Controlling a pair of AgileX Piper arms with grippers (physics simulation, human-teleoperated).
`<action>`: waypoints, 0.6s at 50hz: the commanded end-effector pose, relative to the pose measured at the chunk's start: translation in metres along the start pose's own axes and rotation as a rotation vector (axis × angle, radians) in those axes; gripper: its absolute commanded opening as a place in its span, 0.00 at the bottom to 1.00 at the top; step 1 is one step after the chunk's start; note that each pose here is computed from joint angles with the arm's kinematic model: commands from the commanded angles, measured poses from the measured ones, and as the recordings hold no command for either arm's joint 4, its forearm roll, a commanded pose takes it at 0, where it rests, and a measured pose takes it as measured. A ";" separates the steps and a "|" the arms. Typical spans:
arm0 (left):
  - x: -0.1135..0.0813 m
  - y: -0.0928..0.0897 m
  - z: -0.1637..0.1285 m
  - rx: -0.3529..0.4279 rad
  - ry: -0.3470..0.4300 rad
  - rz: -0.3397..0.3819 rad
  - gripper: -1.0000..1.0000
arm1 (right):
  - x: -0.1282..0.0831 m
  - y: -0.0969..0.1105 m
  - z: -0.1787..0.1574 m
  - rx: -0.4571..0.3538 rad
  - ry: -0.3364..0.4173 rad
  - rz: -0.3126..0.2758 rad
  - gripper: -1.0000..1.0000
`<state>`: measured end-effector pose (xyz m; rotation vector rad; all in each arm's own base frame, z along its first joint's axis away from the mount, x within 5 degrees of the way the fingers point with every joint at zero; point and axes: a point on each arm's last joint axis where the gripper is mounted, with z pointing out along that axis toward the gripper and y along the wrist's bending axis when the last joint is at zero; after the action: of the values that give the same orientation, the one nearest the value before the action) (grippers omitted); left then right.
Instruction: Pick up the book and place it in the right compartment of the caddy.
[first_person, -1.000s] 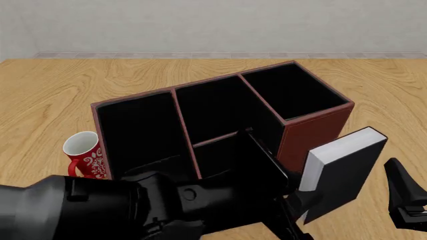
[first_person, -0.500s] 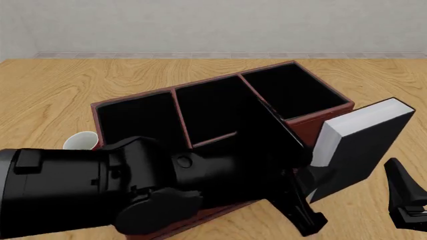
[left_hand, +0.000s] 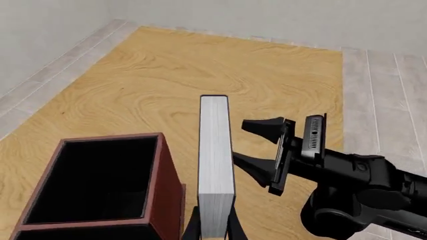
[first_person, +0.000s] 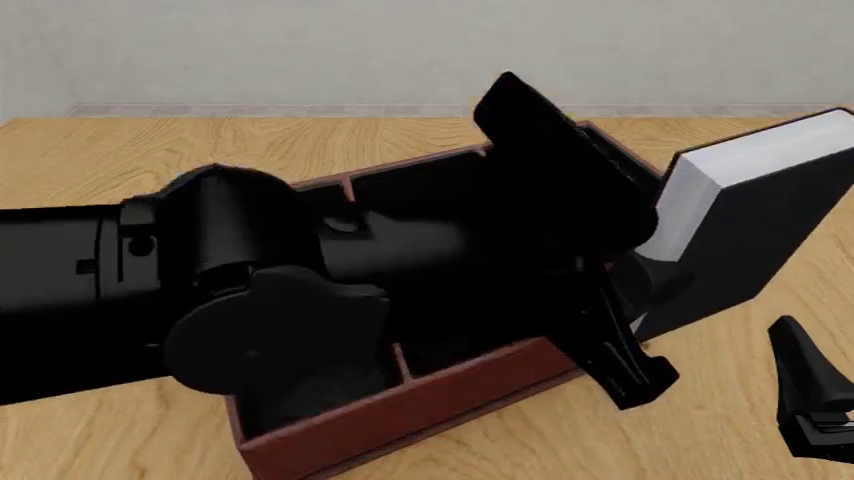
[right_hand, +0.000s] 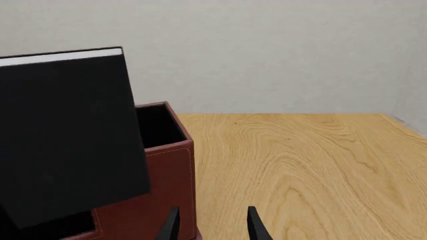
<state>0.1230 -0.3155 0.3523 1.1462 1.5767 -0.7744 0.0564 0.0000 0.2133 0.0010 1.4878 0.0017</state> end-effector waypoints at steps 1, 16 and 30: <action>-0.037 0.008 -0.031 -0.024 -0.068 0.064 0.00 | 0.000 0.000 0.000 0.000 0.000 0.000 1.00; -0.070 0.015 -0.052 -0.046 -0.116 0.096 0.00 | 0.000 0.000 0.000 0.000 0.000 0.000 1.00; -0.087 0.022 -0.066 -0.072 -0.146 0.111 0.00 | 0.000 0.000 0.000 0.000 0.000 0.000 1.00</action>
<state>0.1283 -0.2954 0.4290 1.1182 1.4560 -0.7234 0.0564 0.0000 0.2133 0.0010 1.4877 0.0016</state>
